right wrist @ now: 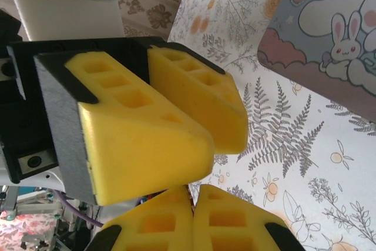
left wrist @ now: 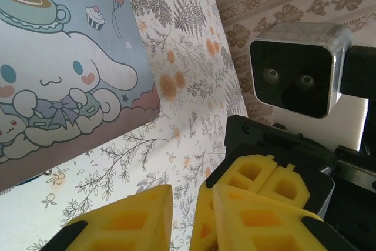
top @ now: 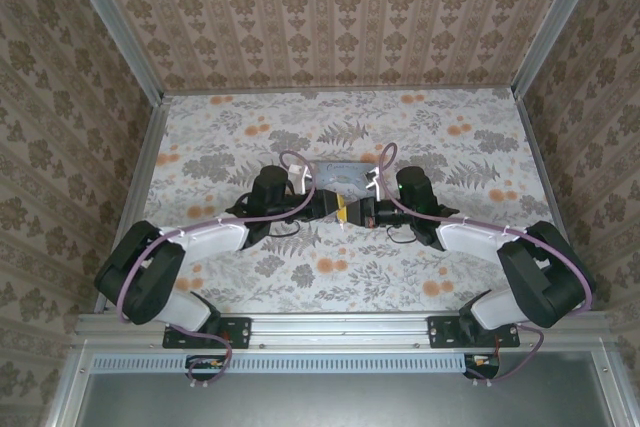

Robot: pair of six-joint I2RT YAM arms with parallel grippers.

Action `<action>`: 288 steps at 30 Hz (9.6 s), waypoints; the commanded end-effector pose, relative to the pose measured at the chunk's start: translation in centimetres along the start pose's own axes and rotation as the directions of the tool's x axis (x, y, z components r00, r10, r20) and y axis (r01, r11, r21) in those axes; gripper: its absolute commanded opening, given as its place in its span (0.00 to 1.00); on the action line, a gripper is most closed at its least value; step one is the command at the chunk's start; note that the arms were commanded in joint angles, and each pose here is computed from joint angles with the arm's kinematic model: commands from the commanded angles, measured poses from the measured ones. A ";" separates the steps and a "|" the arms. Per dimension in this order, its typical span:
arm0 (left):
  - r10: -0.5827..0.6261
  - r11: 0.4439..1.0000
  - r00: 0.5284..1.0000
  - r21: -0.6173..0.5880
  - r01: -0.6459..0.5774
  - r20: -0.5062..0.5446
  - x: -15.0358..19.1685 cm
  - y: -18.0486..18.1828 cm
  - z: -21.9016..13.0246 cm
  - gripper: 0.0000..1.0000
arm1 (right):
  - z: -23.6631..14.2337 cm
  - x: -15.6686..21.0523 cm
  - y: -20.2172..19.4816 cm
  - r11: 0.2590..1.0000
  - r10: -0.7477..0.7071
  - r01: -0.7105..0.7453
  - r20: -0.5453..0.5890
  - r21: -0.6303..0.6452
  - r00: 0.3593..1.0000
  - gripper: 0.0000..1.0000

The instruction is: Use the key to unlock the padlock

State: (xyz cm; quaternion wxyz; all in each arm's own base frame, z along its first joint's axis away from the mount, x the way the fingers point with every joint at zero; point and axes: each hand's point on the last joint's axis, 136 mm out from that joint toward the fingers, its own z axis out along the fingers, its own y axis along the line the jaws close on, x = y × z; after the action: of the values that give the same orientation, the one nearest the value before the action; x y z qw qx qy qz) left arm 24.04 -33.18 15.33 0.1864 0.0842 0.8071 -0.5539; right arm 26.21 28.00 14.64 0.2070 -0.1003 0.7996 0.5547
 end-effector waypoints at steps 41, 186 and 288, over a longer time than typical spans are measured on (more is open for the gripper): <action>0.164 0.986 0.984 0.025 -0.166 0.073 -2.4 -1.2 -0.7 0.00 | -5.1 -3.0 -0.1 0.999 0.047 -0.045 0.292 -0.016 0.955 0.57; -0.468 0.840 0.869 -0.225 0.493 0.160 -3.3 1.4 -1.3 0.48 | -1.3 -1.5 2.1 0.551 -0.672 0.583 -0.097 0.597 0.734 0.00; 0.225 0.961 0.883 0.057 -0.271 0.412 -9.2 -6.6 -6.1 0.00 | -2.7 -10.1 5.5 0.992 0.123 -0.084 0.523 -0.099 0.843 0.95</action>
State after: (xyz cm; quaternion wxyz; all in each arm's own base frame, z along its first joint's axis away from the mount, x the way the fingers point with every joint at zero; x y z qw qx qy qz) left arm 29.43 -29.31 22.42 0.3610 0.0555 0.7618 -0.5350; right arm 32.46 26.31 21.23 0.3666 0.0955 0.7521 0.5392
